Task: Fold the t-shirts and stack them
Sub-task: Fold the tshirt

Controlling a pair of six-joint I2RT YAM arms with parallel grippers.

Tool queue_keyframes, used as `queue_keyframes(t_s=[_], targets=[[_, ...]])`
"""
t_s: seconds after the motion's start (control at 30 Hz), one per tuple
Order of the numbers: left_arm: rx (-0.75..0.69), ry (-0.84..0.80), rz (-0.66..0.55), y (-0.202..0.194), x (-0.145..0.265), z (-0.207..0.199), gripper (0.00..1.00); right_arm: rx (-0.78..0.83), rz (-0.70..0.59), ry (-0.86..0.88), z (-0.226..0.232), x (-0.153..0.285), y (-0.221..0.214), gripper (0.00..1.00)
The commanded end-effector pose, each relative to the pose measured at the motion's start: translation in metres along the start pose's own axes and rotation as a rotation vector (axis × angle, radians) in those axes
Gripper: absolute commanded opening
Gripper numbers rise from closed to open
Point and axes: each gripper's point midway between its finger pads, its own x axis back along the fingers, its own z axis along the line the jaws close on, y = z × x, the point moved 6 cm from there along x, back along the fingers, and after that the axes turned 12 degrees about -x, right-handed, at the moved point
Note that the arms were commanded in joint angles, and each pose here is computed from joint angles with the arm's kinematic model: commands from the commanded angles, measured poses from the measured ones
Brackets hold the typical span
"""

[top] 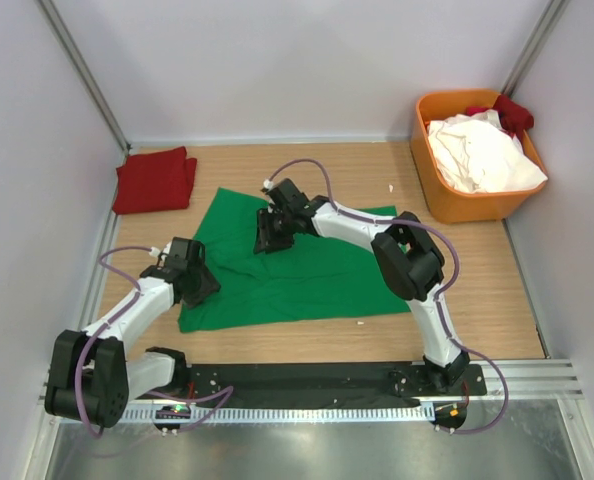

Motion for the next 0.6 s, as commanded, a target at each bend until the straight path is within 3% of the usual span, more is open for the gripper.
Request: queue_keyframes(t_s=[0.0,0.57], targets=[[-0.005,0.055,0.007,-0.006,-0.003,0.009,0.53,0.011,-0.001,0.055,0.014,-0.002,-0.001,0.43],[-0.005,0.055,0.003,-0.005,-0.003,0.009,0.52,0.020,0.031,0.023,0.010,-0.017,-0.018,0.43]])
